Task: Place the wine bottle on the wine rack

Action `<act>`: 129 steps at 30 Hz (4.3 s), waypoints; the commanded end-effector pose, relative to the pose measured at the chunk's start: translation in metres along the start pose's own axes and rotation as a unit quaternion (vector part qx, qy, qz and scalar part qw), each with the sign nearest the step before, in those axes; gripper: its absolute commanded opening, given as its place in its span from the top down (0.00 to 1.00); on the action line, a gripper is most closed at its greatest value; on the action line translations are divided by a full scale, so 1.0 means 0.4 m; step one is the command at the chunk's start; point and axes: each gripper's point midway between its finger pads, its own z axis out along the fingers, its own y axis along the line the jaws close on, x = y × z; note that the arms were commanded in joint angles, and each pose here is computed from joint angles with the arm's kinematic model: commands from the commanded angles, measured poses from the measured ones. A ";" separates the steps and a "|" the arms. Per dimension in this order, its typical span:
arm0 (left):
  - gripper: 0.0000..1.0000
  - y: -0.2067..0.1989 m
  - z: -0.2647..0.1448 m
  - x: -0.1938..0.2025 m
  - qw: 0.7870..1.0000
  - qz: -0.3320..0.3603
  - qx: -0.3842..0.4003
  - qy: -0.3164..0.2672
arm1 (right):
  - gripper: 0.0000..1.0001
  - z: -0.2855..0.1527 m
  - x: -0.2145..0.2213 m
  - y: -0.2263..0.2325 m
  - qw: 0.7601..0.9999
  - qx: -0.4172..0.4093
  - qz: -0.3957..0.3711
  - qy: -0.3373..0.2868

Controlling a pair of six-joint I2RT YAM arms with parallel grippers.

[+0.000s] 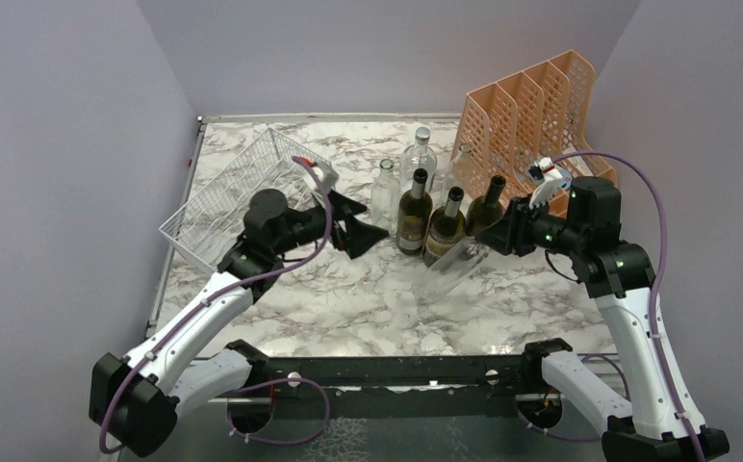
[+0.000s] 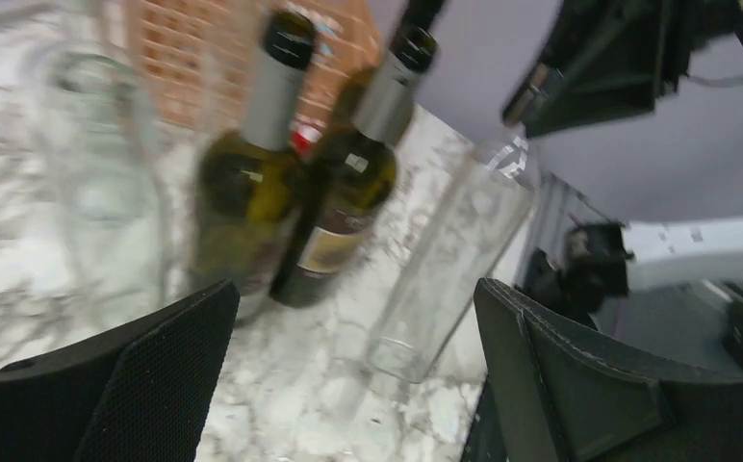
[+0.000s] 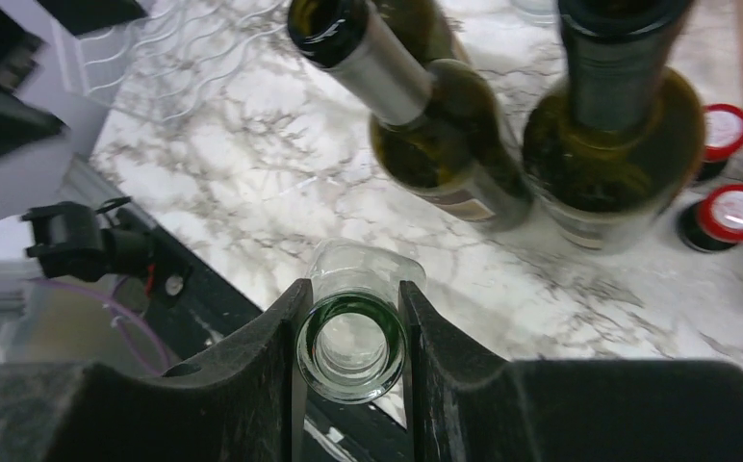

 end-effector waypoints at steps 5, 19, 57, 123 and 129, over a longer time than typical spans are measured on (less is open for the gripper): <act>0.01 -0.123 0.105 0.153 0.993 0.072 0.071 0.054 | 0.99 -0.011 -0.076 0.153 0.982 -0.177 -0.012 -0.066; 0.02 -0.179 0.137 0.257 0.975 0.195 0.086 0.065 | 0.99 -0.049 -0.138 0.209 0.971 -0.216 -0.006 -0.105; 1.00 -0.121 0.046 -0.041 0.752 0.659 -0.006 0.013 | 0.16 -0.075 -0.243 0.251 0.961 -0.237 -0.125 -0.068; 0.01 -0.102 -0.021 -0.087 0.714 0.698 -0.054 -0.003 | 0.99 0.078 -0.129 0.414 0.939 -0.264 -0.221 -0.004; 0.01 -0.113 -0.050 -0.078 0.742 0.668 -0.048 -0.016 | 0.99 0.108 -0.136 0.390 0.950 -0.232 -0.211 -0.002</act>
